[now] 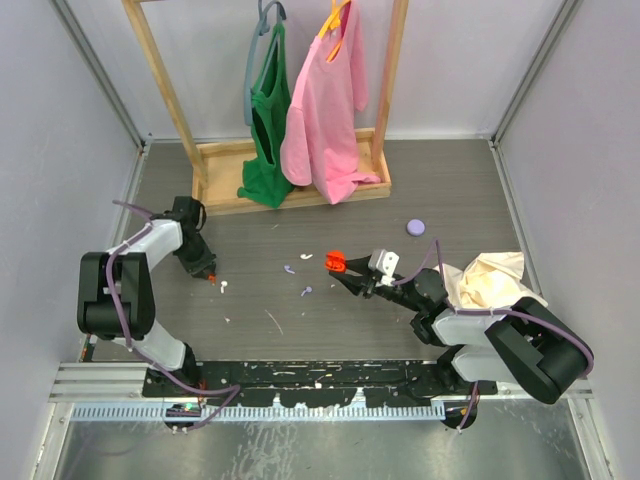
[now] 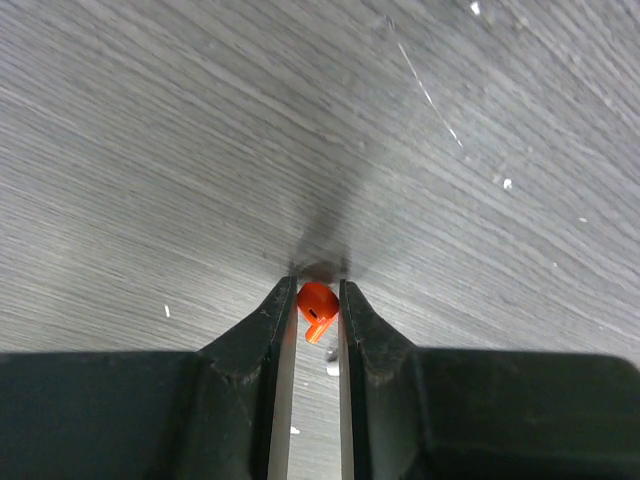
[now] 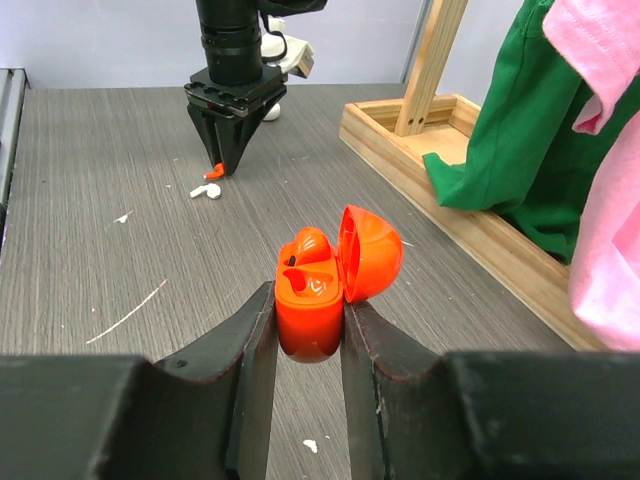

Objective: Insert the wireless bluetooth earbuds into the charging case
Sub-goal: Pick up the earbud from the center of the board.

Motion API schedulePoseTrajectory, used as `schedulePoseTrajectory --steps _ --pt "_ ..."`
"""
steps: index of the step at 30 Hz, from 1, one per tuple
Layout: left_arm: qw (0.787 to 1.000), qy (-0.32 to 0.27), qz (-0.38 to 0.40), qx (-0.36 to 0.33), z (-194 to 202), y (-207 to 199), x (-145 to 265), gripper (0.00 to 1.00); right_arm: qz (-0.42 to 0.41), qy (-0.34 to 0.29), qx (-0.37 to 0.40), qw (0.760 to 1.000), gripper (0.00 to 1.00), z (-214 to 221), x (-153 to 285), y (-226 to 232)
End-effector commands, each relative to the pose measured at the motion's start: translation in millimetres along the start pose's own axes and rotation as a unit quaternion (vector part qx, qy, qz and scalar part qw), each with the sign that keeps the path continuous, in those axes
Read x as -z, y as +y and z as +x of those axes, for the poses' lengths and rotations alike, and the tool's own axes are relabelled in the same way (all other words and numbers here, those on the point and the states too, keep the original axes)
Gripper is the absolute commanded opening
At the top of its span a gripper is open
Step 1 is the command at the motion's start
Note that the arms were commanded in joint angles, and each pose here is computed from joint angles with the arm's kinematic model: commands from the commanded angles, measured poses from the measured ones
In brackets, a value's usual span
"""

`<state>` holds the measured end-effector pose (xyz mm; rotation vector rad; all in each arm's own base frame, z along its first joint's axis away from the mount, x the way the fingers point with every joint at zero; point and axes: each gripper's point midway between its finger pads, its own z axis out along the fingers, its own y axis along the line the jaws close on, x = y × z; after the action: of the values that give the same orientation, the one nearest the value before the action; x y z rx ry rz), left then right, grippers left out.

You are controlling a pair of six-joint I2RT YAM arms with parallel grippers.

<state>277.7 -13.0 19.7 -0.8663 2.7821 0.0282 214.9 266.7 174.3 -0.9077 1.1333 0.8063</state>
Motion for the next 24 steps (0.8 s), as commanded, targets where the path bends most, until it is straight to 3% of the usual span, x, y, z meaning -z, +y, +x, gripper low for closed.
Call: schedulePoseTrajectory --steps 1,11,24 --pt "0.998 -0.01 0.068 0.007 -0.8 -19.0 17.1 0.11 -0.001 -0.04 0.03 0.999 0.01 -25.5 -5.3 -2.9" --pt "0.975 -0.066 0.213 -0.014 -8.9 -63.7 67.7 0.11 -0.009 -0.041 0.029 0.999 0.01 -27.4 -6.8 0.5" --pt "0.896 -0.172 0.403 -0.066 4.8 -121.2 156.4 0.1 -0.004 -0.053 0.038 0.998 0.01 -36.9 -12.4 -1.5"
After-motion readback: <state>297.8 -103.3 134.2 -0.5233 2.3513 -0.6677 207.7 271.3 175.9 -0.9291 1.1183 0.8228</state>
